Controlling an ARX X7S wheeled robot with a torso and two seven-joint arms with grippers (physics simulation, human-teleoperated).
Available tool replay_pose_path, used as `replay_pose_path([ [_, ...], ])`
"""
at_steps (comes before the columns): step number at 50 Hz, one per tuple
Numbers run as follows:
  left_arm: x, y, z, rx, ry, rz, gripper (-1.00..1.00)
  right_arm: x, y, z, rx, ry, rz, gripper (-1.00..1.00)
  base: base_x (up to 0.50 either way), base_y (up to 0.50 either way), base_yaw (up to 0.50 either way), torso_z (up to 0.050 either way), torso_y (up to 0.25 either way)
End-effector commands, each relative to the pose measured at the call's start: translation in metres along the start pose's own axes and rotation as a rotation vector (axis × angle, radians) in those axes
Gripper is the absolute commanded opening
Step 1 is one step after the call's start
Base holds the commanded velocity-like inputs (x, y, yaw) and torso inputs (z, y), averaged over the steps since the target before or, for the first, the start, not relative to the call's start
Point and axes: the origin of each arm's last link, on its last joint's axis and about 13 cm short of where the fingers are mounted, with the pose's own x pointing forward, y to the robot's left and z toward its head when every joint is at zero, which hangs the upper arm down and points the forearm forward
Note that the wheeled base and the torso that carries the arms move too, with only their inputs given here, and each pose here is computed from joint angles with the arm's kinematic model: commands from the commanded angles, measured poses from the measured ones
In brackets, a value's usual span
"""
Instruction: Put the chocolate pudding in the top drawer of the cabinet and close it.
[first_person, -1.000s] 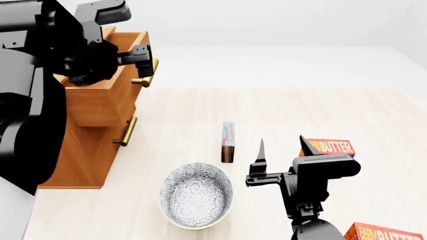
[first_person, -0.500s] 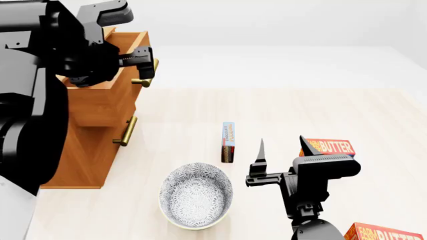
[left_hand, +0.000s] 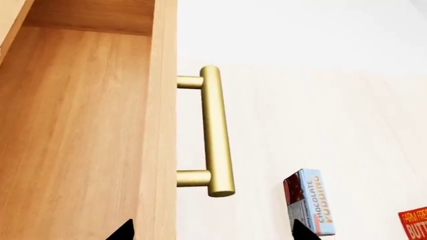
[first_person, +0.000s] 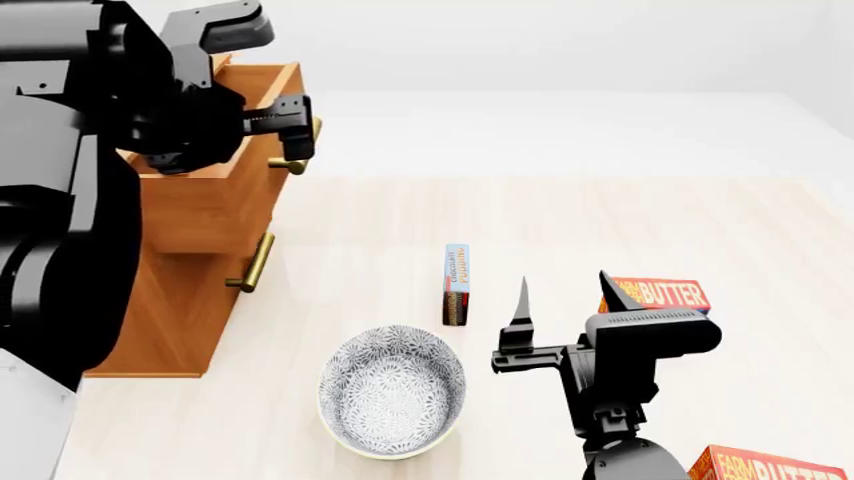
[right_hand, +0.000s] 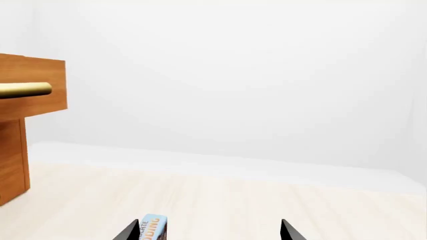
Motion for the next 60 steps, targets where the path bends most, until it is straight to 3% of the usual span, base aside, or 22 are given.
replay_pose_path([
  [1,0.006,-0.006,-0.005,-0.037,0.025,-0.084,1.0,0.0,0.0,0.0,0.0,-0.001,0.0,1.0,0.0,0.0,0.0,0.0,0.0],
  [60,0.015,-0.026,-0.011,-0.064,0.049,-0.236,1.0,0.0,0.0,0.0,0.001,0.0,0.002,1.0,0.0,0.0,0.0,0.0,0.0],
])
